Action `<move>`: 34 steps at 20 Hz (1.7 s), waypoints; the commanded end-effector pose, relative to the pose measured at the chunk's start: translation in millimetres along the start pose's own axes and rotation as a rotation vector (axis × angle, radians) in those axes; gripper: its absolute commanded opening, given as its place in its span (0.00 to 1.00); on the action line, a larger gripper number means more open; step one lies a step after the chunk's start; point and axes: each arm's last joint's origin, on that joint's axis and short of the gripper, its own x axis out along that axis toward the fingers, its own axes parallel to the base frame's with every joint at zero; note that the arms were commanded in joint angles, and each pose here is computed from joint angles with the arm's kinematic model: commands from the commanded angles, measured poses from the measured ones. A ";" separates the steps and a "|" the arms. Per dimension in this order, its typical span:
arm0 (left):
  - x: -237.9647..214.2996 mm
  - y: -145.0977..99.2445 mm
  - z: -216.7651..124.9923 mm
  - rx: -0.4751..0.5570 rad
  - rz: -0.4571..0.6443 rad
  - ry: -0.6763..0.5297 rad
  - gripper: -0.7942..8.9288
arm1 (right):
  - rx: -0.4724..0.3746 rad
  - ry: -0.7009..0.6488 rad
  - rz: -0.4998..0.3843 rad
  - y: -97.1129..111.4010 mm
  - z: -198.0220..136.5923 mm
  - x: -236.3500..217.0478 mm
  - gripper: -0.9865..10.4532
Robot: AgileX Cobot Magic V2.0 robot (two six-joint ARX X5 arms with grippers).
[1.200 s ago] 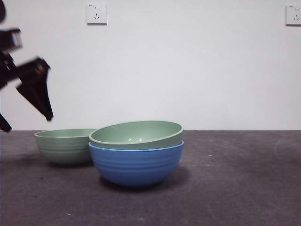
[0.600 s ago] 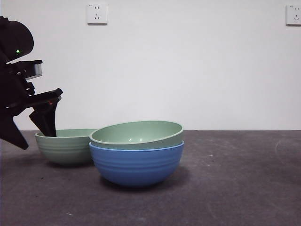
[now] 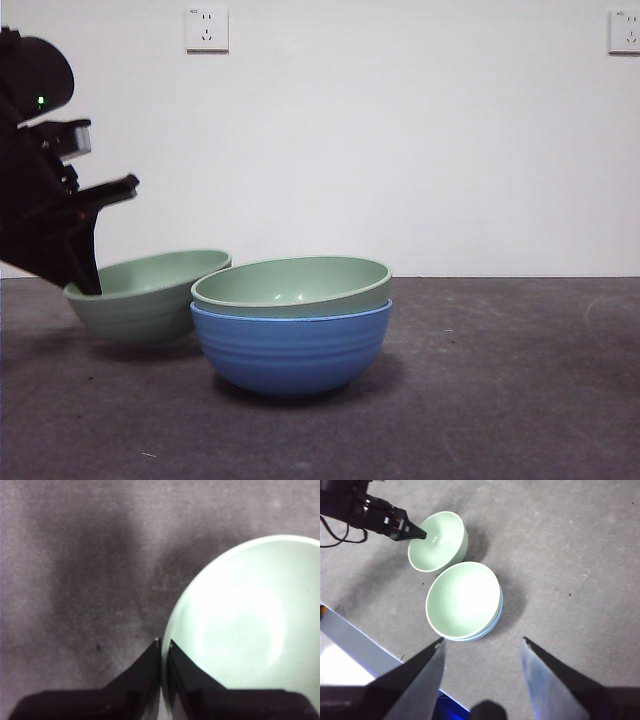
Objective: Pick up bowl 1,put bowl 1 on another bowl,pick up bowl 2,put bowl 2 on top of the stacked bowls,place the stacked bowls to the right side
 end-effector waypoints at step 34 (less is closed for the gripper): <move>-8.1 -139.6 -16.9 0.382 -0.147 0.196 0.38 | 0.014 0.047 -0.053 -2.0 -5.2 -0.7 0.31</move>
